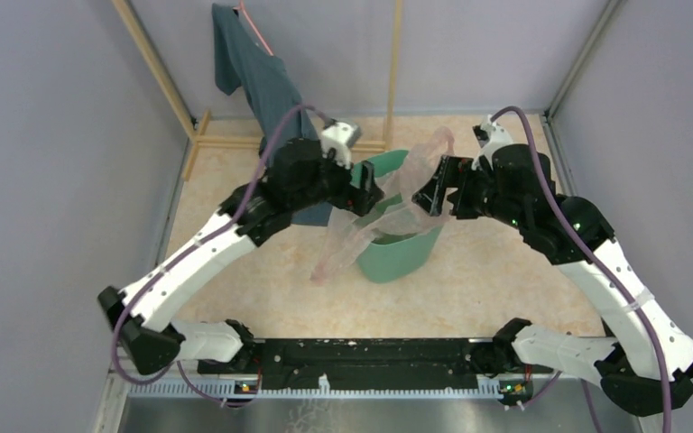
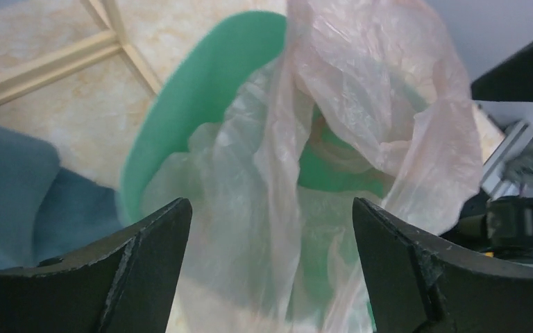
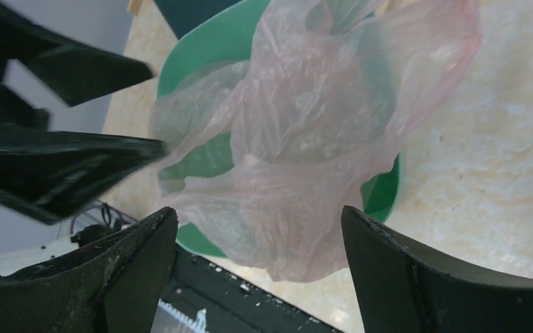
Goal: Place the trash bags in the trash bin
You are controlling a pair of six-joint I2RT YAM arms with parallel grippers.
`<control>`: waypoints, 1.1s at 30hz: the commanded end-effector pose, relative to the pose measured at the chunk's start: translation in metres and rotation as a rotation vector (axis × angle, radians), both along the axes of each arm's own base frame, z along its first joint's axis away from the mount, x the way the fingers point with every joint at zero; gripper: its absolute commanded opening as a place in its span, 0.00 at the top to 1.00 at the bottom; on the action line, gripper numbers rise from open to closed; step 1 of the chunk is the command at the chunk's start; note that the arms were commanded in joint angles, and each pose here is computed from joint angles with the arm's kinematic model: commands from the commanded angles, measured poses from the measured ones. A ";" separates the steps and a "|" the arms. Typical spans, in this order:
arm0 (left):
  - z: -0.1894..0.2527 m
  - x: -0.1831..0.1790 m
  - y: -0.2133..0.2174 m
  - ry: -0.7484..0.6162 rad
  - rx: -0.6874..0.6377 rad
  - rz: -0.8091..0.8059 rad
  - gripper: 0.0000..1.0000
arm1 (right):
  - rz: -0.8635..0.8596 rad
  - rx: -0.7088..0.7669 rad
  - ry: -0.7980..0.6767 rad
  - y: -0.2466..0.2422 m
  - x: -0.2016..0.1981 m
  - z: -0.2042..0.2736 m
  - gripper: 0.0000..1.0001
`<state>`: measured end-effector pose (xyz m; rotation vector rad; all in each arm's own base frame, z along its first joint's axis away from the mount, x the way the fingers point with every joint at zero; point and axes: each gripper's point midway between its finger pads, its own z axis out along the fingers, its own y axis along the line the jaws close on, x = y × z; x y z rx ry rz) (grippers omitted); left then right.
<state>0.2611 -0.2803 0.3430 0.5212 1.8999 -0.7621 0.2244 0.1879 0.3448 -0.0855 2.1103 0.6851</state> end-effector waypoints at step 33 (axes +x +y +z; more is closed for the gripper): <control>-0.005 0.096 -0.058 -0.134 0.361 0.140 1.00 | 0.102 0.099 -0.102 -0.026 0.045 -0.073 0.68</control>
